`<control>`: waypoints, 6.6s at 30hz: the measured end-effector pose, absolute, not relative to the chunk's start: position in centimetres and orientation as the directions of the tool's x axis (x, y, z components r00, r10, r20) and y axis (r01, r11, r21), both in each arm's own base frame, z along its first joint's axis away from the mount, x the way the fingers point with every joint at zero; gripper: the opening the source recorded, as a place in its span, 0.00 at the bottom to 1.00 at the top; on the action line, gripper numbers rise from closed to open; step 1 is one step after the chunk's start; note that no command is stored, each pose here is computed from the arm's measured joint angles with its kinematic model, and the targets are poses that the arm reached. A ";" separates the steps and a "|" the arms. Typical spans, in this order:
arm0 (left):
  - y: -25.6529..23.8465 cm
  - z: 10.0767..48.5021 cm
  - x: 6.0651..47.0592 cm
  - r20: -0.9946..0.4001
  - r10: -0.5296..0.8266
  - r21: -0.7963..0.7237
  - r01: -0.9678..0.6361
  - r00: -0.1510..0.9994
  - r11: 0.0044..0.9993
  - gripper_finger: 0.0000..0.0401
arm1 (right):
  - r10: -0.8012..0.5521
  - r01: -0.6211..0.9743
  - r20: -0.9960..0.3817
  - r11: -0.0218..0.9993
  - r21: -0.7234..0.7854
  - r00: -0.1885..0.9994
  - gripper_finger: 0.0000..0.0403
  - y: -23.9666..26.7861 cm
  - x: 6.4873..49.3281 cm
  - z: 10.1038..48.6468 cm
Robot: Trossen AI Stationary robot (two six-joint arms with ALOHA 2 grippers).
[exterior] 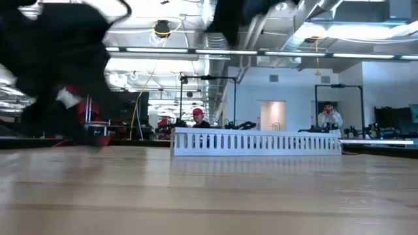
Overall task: Ziptie cables
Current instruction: Close the white cable duct, then return to Home Position
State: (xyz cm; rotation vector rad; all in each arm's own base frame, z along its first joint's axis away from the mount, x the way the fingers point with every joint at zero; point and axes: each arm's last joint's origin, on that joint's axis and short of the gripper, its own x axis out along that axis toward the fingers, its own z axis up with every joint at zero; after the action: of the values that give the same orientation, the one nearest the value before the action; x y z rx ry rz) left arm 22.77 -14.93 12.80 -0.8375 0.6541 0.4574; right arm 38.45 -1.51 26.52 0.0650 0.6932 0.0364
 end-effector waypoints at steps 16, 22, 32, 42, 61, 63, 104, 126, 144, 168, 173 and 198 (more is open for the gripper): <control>-7.2 26.7 10.1 -0.024 0.640 -0.447 -0.581 0.768 0.680 0.84 | -0.015 0.056 -0.139 0.955 0.292 0.990 0.00 0.2 15.5 27.4; -5.0 23.8 8.1 -0.021 0.634 -0.393 -0.590 0.773 0.705 0.84 | -0.047 0.062 -0.061 0.961 0.271 0.997 0.00 0.6 12.3 24.8; -4.2 18.7 7.6 -0.019 0.648 -0.400 -0.600 0.762 0.693 0.84 | -0.094 0.074 0.069 0.964 0.255 0.993 0.00 0.9 8.5 20.9; -4.5 15.4 7.5 -0.018 0.630 -0.351 -0.595 0.776 0.723 0.84 | -0.121 0.105 0.061 0.971 0.213 0.991 0.00 1.2 9.6 17.2; -6.3 13.4 7.5 -0.024 0.537 -0.237 -0.526 0.843 0.816 0.84 | -0.206 0.212 -0.078 0.974 0.085 0.975 0.00 0.5 11.0 16.0; -6.1 13.3 7.8 -0.022 0.567 -0.254 -0.553 0.823 0.793 0.84 | -0.208 0.208 -0.016 0.975 0.079 0.978 0.00 0.5 11.0 16.6; -5.0 16.9 8.6 0.021 -0.258 -0.182 0.258 0.966 0.949 0.45 | -0.137 0.134 0.064 0.990 0.047 0.989 0.00 0.3 10.9 17.5; -4.8 16.8 8.7 0.014 -0.210 -0.186 0.209 0.978 0.960 0.45 | -0.127 0.130 0.077 0.991 -0.035 0.989 0.00 0.2 10.9 17.6; -4.8 16.8 8.7 0.013 -0.210 -0.185 0.208 0.978 0.960 0.45 | -0.133 0.126 -0.100 0.989 -0.074 0.986 0.00 0.2 10.9 15.9; -4.8 16.7 8.7 0.012 -0.209 -0.184 0.208 0.978 0.961 0.45 | -0.132 0.121 -0.144 0.989 -0.082 0.981 0.00 0.2 10.8 15.5; -4.8 16.7 8.7 0.012 -0.209 -0.184 0.208 0.978 0.961 0.45 | -0.132 0.121 -0.143 0.989 -0.082 0.981 0.00 0.2 10.8 15.5; -4.8 16.7 8.7 0.012 -0.210 -0.184 0.208 0.978 0.961 0.45 | -0.132 0.121 -0.143 0.989 -0.082 0.981 0.00 0.2 10.8 15.5</control>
State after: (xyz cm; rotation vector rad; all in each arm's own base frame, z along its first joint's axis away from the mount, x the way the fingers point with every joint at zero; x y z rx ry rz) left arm 8.71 -4.76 16.74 -0.1859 0.0074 -0.2117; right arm 10.81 0.18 15.50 -0.0726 0.1487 -0.1278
